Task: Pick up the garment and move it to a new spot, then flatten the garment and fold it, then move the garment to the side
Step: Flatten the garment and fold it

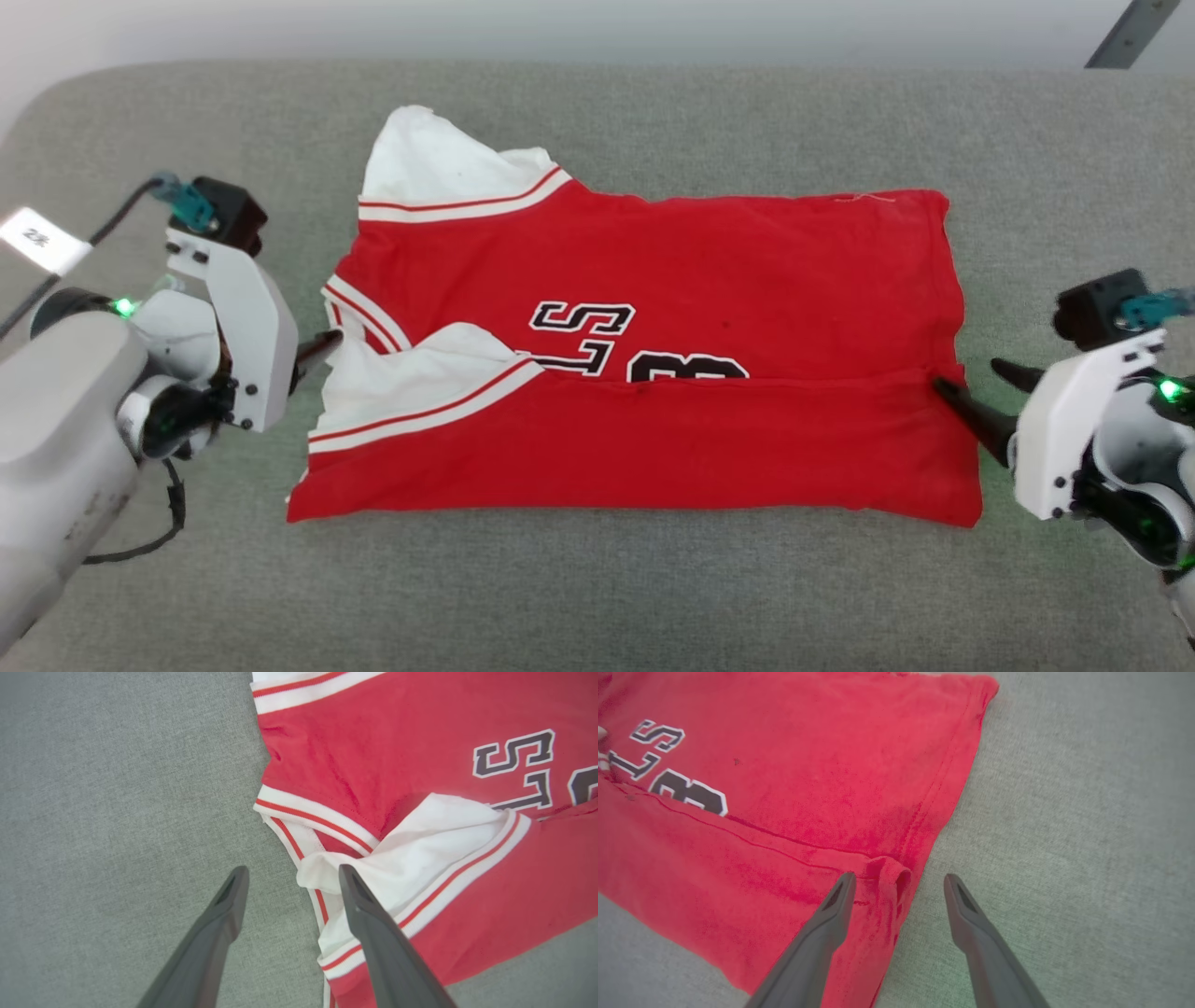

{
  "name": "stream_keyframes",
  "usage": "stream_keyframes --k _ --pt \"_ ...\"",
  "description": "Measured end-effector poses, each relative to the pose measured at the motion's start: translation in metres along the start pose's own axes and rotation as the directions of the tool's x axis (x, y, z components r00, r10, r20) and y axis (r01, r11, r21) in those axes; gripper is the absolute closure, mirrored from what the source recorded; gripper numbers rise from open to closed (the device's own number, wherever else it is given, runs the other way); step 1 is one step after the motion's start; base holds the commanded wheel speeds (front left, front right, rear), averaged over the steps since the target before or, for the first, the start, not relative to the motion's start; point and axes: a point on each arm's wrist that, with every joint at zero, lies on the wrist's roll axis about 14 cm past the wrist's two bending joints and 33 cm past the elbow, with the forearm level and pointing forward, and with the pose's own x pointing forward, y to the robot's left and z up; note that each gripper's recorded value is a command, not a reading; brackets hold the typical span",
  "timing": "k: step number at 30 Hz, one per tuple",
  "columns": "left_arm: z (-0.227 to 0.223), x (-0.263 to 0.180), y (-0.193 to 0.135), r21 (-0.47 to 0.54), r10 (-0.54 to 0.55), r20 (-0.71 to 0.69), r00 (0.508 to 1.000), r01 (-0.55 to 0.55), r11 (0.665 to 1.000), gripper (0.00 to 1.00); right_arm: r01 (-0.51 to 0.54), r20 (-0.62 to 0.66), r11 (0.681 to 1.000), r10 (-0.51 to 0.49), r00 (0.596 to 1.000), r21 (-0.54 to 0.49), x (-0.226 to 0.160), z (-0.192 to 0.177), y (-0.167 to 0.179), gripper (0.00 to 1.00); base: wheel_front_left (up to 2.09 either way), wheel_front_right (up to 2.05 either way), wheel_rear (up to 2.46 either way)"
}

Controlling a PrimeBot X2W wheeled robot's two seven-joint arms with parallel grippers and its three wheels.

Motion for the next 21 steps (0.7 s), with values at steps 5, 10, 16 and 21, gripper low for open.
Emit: stream_keyframes --k 5,10,16,21 --pt "0.002 -0.019 0.000 -0.055 0.019 0.007 1.000 -0.019 0.998 0.00 0.033 0.154 0.999 -0.032 0.988 -0.003 -0.015 0.023 -0.006 0.00 0.00 0.00 0.00" --pt "-0.016 -0.034 -0.012 -0.105 0.006 -0.062 0.998 -0.013 0.994 0.00 0.083 0.333 0.996 -0.086 0.939 0.022 -0.034 0.043 -0.013 0.00 0.00 0.00 0.00" --pt "-0.038 -0.044 -0.036 -0.163 -0.042 -0.148 0.988 0.018 0.986 0.00 0.125 0.488 0.990 -0.138 0.862 0.059 -0.056 0.058 -0.009 0.00 0.00 0.00 0.00" --pt "-0.060 -0.040 -0.043 -0.194 -0.050 -0.232 0.971 0.004 0.981 0.00 0.161 0.561 0.982 -0.190 0.806 0.101 -0.072 0.061 -0.008 0.00 0.00 0.00 0.00"
